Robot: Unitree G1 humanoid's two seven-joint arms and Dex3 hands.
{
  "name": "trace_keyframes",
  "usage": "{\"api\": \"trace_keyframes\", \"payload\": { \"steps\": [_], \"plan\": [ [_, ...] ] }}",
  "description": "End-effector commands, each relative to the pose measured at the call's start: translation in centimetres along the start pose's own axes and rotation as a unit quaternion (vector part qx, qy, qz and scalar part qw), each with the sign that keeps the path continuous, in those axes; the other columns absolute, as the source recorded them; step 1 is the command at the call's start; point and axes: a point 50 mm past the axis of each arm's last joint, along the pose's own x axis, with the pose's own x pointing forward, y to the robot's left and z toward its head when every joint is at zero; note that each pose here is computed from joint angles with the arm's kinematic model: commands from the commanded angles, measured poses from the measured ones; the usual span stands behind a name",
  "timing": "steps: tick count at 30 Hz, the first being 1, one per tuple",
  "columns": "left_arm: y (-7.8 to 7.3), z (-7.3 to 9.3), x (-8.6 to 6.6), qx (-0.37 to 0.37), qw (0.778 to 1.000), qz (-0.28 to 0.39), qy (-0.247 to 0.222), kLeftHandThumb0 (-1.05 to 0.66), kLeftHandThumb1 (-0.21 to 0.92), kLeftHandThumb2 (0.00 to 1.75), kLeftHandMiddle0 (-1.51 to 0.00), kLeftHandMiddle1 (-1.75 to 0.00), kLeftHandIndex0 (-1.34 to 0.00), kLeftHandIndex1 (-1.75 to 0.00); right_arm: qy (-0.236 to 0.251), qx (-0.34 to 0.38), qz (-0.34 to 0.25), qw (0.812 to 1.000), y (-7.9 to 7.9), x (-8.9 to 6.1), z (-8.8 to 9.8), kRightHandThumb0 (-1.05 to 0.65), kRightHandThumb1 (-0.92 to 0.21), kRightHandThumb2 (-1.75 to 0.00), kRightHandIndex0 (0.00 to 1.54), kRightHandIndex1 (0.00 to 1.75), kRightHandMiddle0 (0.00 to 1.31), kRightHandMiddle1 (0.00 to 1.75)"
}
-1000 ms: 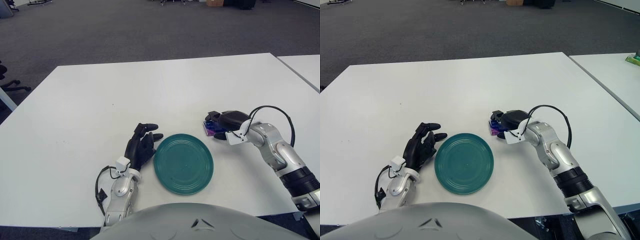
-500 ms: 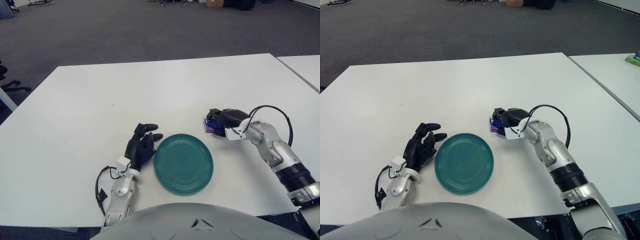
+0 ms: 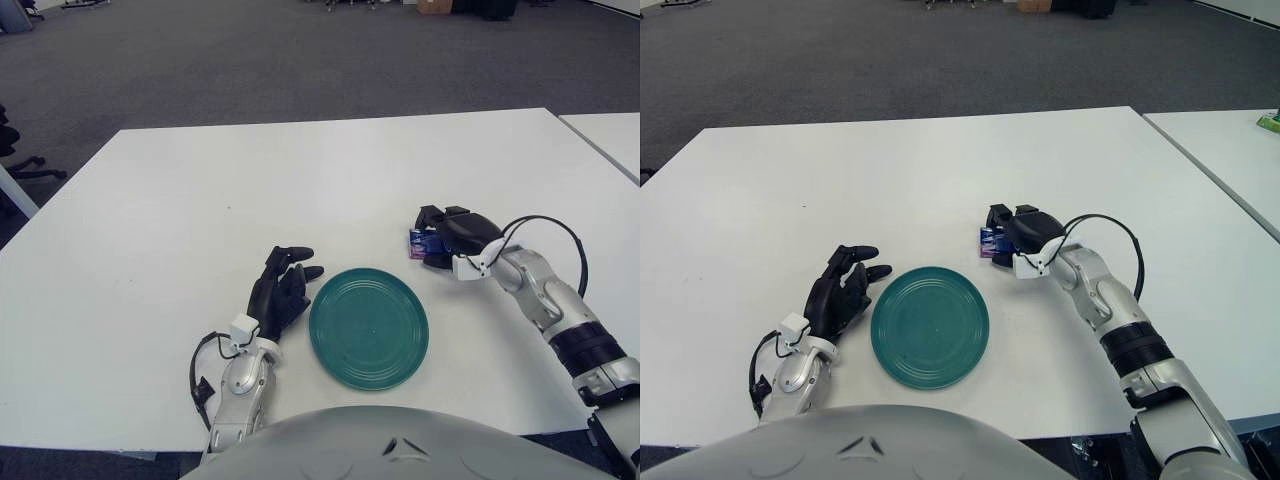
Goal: Put the gum into the plate.
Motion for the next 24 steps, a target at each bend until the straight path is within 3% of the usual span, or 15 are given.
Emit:
{"api": "trace_keyframes", "payload": {
  "steps": [1,13,15,20,21,24],
  "plan": [
    [0.3,-0.7,-0.2,0.001,1.0,0.011,0.02,-0.62,0.92,0.78,-0.52,-0.97,-0.29,-1.25,0.016,-0.001,0.05,0.999,3.0,-0.5,-0.7,-0.6,-0.92,-0.71,0.69,1.75,0.56,1.75],
    [0.5,-0.7,-0.2,0.002,1.0,0.016,0.019,-0.62,0.92,0.78,-0.52,-0.96,-0.27,-1.24,0.01,0.002,0.012,1.0,3.6,0.2,-1.1,-0.59,-0.92,-0.67,0.71,1.75,0.58,1.75],
    [0.6,-0.7,-0.3,0.001,1.0,0.016,0.018,-0.62,0.92,0.77,-0.52,-0.96,-0.27,-1.24,0.001,-0.004,0.006,1.0,3.1,0.2,-0.9,-0.59,-0.92,-0.66,0.71,1.75,0.57,1.75],
    [0.6,-0.7,-0.3,-0.001,1.0,0.017,0.017,-0.62,0.92,0.77,-0.53,-0.95,-0.25,-1.24,-0.033,-0.029,-0.025,0.999,-1.0,0.0,-0.1,-0.57,-0.92,-0.64,0.69,1.75,0.57,1.75],
    [0.6,-0.7,-0.3,-0.001,1.0,0.017,0.017,-0.63,0.92,0.77,-0.53,-0.95,-0.25,-1.24,-0.037,-0.032,-0.03,0.998,-1.6,-0.1,0.0,-0.5,-0.84,-0.71,0.68,1.75,0.48,1.75],
    [0.7,-0.7,-0.3,-0.001,1.0,0.018,0.017,-0.63,0.92,0.77,-0.53,-0.95,-0.25,-1.24,-0.048,-0.041,-0.045,0.997,-3.3,-0.2,0.3,-0.44,-0.76,-0.78,0.67,1.75,0.4,1.75]
  ]
}}
